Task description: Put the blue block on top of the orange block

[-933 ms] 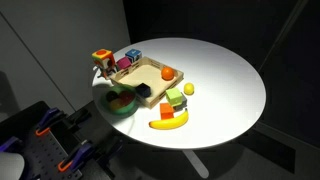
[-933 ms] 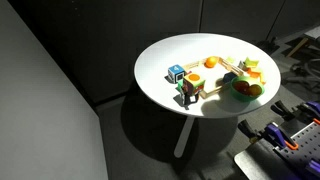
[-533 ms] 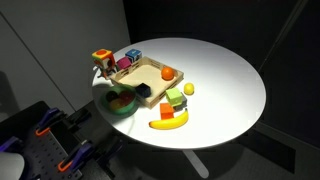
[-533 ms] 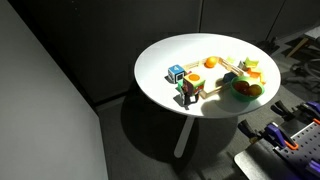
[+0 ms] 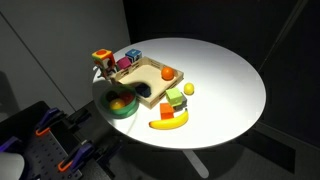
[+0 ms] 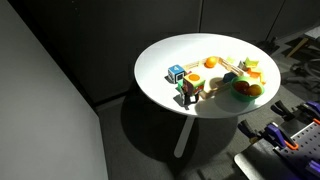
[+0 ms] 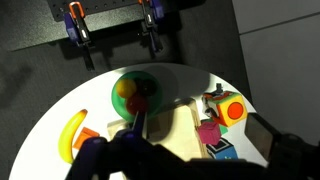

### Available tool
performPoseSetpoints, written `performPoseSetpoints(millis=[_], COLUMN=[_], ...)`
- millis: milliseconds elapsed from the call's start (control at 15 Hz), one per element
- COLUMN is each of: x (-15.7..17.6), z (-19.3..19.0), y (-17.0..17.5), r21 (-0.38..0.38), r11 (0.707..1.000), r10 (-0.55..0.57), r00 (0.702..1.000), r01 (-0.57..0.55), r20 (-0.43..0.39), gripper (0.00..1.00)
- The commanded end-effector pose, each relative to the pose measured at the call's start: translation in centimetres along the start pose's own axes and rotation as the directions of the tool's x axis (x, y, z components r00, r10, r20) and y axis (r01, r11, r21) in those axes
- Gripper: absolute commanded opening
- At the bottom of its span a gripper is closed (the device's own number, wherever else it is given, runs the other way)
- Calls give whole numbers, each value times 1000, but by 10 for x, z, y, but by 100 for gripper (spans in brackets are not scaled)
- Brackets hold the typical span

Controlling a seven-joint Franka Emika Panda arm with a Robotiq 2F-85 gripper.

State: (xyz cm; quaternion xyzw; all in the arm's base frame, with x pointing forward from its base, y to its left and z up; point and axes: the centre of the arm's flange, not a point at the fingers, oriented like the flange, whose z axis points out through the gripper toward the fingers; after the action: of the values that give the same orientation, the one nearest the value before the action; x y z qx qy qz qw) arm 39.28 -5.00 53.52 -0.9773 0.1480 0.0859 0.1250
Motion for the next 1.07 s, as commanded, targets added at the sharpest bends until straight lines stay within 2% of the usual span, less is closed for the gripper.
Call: performPoseSetpoints(millis=[0,333,667,1000], x=[15,38,61,82], z=[11,39,69,89], y=[-13,-29,-29,-19], r21=[-22,-79,-150,-231], r11=[1000,996,988,973], r10=[4,-42,-69,-75], r00=[998,986,966,957], r01=[-6,30,32,9], r20=[-69,-162,-249,-280], gripper=[100,100,100,100])
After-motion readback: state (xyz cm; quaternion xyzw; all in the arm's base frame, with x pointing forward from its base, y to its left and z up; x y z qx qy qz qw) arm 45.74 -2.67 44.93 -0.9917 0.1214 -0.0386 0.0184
